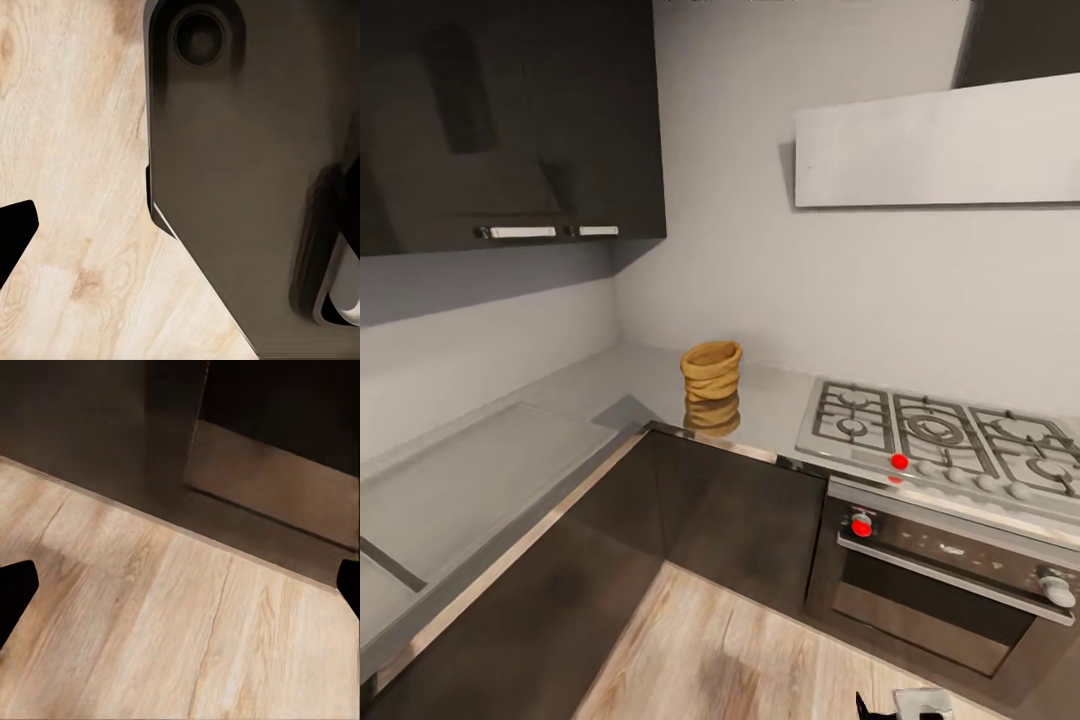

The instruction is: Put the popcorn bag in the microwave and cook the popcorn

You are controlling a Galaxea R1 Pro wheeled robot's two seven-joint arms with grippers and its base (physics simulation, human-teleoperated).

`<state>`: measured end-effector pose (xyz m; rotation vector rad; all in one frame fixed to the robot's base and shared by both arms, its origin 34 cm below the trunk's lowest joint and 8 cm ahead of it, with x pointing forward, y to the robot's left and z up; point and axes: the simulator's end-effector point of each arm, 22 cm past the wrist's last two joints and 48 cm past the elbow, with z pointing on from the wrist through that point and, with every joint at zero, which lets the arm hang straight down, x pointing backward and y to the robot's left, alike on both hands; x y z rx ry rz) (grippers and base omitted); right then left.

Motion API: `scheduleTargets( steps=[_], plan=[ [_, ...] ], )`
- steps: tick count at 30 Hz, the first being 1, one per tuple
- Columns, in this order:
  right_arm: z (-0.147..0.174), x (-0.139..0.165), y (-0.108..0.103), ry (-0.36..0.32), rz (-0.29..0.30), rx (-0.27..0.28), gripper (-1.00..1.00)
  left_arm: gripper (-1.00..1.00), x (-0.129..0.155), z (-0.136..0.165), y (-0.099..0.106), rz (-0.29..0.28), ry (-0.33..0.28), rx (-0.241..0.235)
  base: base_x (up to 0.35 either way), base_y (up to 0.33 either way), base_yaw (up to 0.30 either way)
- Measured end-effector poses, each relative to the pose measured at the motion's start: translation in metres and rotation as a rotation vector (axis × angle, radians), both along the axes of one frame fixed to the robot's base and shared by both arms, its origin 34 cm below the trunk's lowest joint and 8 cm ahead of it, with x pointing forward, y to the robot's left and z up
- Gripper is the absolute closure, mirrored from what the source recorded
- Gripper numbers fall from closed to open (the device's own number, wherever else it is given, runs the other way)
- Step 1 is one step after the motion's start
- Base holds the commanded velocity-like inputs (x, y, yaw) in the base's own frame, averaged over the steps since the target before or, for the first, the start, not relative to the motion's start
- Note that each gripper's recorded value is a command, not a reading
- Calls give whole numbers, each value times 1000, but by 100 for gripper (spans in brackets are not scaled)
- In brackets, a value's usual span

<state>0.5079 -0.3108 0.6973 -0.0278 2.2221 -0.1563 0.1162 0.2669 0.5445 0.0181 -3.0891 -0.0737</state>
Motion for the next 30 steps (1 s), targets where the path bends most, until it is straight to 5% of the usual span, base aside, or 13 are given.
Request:
scheduleTargets(
  steps=[6,15,25,30],
  plan=[
    [145,90,14,-343,52,-27,-100,-100,-2,7,-4,1,1,-4,0,0,0],
    [273,123,32,-591,88,-37,-100,-100,-4,18,-5,2,2,-5,0,0,0],
    [365,157,23,-675,29,-52,-100,-100,-7,28,-5,4,3,-4,0,0,0],
    [417,205,14,-624,-11,-55,-100,-100,-8,34,-4,4,4,-3,0,0,0]
  ],
)
